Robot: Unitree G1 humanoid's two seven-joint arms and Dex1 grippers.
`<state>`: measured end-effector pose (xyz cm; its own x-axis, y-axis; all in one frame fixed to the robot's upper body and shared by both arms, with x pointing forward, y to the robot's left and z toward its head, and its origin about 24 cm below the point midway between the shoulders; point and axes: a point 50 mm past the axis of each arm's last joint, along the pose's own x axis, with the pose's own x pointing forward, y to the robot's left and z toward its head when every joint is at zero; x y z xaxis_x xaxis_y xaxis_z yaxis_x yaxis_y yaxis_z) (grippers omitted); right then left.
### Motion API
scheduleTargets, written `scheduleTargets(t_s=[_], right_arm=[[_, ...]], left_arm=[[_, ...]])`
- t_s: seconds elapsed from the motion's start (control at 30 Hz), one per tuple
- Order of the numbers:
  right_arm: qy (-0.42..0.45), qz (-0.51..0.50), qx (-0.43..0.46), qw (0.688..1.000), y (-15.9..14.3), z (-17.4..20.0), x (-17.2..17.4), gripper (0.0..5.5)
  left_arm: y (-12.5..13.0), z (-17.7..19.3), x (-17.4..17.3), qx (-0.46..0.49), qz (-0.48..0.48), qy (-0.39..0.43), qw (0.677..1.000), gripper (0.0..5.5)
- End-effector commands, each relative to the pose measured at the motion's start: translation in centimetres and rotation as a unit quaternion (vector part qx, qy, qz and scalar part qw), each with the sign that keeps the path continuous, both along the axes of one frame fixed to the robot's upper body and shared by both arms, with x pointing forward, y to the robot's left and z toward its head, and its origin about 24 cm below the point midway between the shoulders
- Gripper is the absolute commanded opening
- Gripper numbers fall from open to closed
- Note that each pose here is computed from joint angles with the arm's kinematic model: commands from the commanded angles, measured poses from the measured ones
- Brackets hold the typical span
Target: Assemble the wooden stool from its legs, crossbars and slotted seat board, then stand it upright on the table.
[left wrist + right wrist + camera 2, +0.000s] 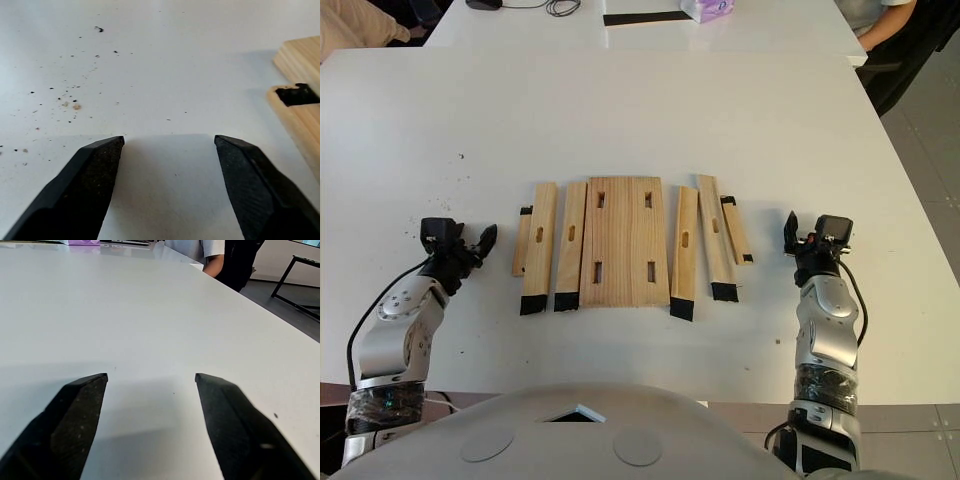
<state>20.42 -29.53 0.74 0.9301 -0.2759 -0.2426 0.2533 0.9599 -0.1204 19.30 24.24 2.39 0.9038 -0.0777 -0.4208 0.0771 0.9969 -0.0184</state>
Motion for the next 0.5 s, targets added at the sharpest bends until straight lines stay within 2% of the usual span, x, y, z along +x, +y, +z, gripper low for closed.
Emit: scheduleTargets(t_s=[0.03, 0.5], right_arm=[[-0.001, -0.004, -0.005, 1.000, -0.3, 0.2, -0.6, 3.26], [0.003, -0.013, -0.002, 1.000, -0.1, 0.1, -1.3, 3.26]], left_arm=[[-1.8, 0.9, -1.9, -0.055, -0.080, 0.032, 0.995, 3.38], [-2.7, 2.7, -1.9, -0.036, -0.117, 0.044, 0.992, 3.38]])
